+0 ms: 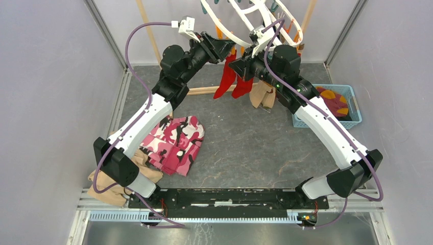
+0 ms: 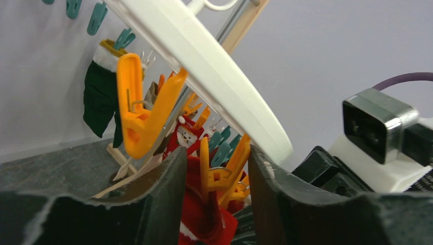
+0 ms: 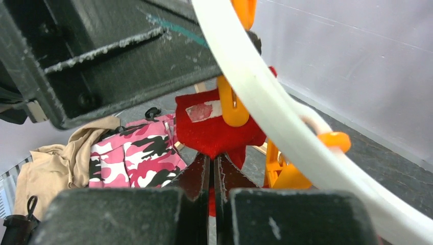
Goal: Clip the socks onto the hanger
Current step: Clamp the sock onto the hanger.
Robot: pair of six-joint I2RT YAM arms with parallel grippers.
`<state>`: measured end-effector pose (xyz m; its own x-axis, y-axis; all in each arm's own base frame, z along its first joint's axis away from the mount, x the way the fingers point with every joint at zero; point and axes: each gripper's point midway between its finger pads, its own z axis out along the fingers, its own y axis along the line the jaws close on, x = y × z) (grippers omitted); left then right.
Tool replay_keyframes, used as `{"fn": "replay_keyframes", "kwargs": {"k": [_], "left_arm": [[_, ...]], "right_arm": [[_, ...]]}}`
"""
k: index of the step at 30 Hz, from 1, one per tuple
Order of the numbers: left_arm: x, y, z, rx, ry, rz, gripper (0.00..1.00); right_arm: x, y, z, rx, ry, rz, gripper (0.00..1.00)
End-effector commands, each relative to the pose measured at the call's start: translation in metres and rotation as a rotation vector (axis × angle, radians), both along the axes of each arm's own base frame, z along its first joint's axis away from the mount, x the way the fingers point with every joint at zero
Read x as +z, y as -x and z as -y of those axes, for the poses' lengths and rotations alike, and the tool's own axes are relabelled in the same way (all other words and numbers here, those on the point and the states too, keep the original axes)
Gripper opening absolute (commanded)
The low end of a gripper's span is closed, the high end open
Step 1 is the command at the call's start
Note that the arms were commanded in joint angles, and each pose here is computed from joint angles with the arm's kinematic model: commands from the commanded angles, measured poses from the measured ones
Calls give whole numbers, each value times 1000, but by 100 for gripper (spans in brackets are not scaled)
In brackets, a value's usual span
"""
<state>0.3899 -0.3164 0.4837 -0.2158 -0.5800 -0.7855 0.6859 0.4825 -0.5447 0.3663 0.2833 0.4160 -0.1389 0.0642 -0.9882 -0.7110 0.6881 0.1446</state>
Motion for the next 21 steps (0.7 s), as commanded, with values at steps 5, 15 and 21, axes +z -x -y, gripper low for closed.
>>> {"fn": "replay_keyframes", "kwargs": {"k": [5, 15, 21], "left_arm": [[5, 13, -15, 33, 30, -29, 73], [11, 47, -35, 29, 7, 25, 88], [4, 81, -53, 20, -40, 79, 90]], "right_arm": [[16, 1, 8, -34, -19, 64, 0], [1, 13, 25, -11, 1, 45, 0], [-1, 25, 46, -3, -4, 51, 0]]}}
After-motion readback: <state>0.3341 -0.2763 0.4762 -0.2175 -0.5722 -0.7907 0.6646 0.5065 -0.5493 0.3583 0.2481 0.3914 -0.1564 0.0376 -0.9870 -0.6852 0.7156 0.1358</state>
